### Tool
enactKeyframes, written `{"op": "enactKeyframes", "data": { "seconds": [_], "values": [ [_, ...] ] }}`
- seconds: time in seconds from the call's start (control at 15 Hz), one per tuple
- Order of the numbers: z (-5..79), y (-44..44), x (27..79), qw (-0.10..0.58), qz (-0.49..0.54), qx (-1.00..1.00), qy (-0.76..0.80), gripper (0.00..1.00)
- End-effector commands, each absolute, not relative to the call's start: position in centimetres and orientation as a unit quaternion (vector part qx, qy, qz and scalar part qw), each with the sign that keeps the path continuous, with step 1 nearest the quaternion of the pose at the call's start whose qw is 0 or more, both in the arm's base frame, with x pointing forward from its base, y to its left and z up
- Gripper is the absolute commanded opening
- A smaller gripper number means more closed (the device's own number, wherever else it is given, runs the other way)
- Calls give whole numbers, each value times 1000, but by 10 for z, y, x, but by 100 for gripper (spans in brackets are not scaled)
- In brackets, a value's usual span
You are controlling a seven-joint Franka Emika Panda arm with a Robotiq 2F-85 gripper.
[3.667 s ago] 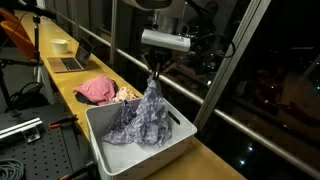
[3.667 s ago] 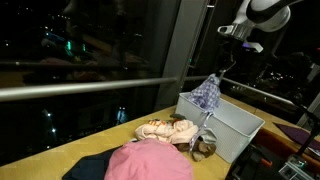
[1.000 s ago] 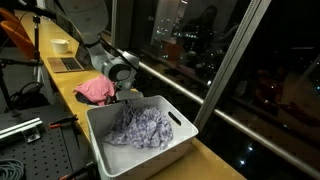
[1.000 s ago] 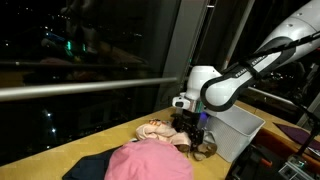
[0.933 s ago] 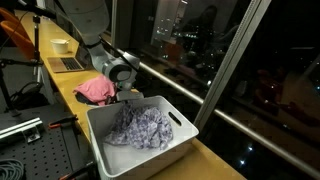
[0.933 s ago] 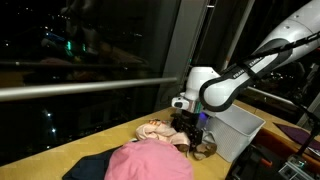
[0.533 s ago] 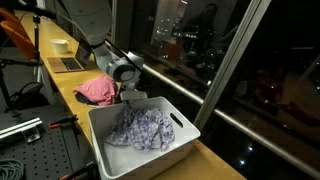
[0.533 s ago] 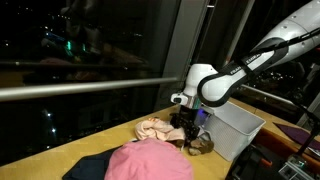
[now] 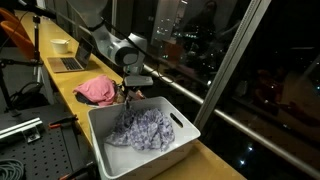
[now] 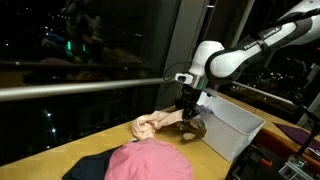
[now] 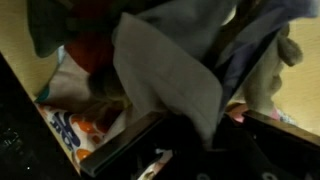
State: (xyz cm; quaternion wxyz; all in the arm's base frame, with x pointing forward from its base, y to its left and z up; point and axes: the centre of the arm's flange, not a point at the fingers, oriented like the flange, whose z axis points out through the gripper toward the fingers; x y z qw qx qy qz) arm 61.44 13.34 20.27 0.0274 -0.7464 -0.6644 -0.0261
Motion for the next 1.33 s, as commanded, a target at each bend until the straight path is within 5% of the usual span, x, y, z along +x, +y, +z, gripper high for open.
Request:
{"op": "enactKeyframes", "data": {
  "seconds": [0.0, 0.67, 1.27],
  "values": [
    [282, 112, 590, 7, -42, -755, -654, 4],
    [478, -10, 546, -106, -152, -810, -556, 3],
    [589, -137, 475, -112, -176, -843, -497, 3]
  ]
}}
